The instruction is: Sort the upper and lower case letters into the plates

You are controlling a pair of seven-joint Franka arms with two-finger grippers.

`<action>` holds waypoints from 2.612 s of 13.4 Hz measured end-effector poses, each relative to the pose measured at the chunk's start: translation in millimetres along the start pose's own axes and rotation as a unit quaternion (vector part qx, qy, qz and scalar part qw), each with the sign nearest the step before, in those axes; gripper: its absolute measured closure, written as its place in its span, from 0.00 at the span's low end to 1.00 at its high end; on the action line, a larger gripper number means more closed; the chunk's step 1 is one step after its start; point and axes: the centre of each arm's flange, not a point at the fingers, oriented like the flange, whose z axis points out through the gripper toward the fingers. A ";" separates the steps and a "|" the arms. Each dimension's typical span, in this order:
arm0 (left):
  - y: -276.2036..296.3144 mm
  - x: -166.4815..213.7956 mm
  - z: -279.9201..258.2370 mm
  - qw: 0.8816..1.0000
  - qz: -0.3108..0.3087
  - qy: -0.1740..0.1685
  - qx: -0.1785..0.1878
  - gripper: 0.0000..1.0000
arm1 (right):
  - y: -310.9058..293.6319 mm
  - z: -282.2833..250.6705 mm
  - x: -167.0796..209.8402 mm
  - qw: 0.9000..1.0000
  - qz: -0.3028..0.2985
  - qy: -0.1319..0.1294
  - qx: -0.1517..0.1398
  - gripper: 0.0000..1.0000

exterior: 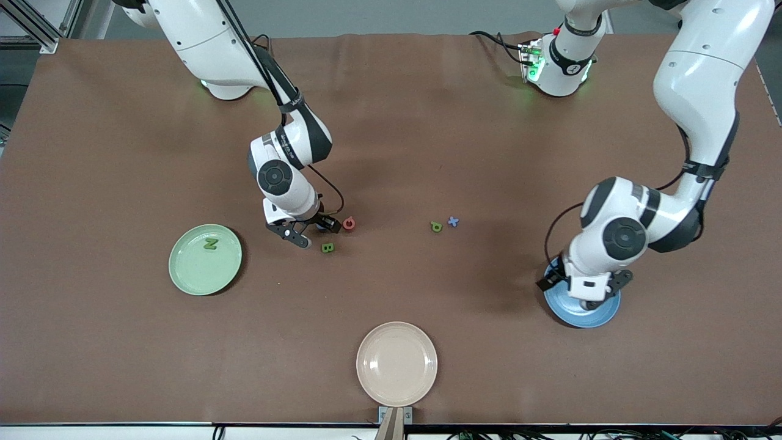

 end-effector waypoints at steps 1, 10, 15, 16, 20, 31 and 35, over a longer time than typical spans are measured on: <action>12.4 -24.7 0.3 1.000 -0.011 -0.007 0.000 0.00 | -0.3 -0.6 0.1 1.000 0.000 0.001 0.000 0.23; 63.7 -201.3 50.4 0.990 -0.135 -0.021 -0.019 0.02 | 8.4 -22.3 24.4 1.000 -0.001 0.010 -0.023 0.65; 53.4 -222.9 83.0 0.983 -0.182 0.002 -0.026 0.07 | 68.3 -108.1 130.7 0.997 -0.063 0.006 -0.050 0.65; 52.5 -224.0 85.7 0.983 -0.184 0.000 -0.024 0.08 | 90.3 -112.4 153.5 0.996 -0.079 0.006 -0.048 0.65; 53.4 -226.1 86.7 0.978 -0.204 -0.004 -0.030 0.19 | 177.1 -105.3 227.7 0.992 -0.118 0.018 -0.037 0.65; 58.5 -237.0 84.0 0.977 -0.211 -0.009 -0.040 0.55 | 167.6 -58.1 222.1 0.991 -0.127 0.003 -0.049 0.08; 59.4 -237.7 82.5 0.977 -0.210 -0.009 -0.042 0.67 | 106.3 -97.9 193.5 0.999 -0.014 0.000 -0.037 0.00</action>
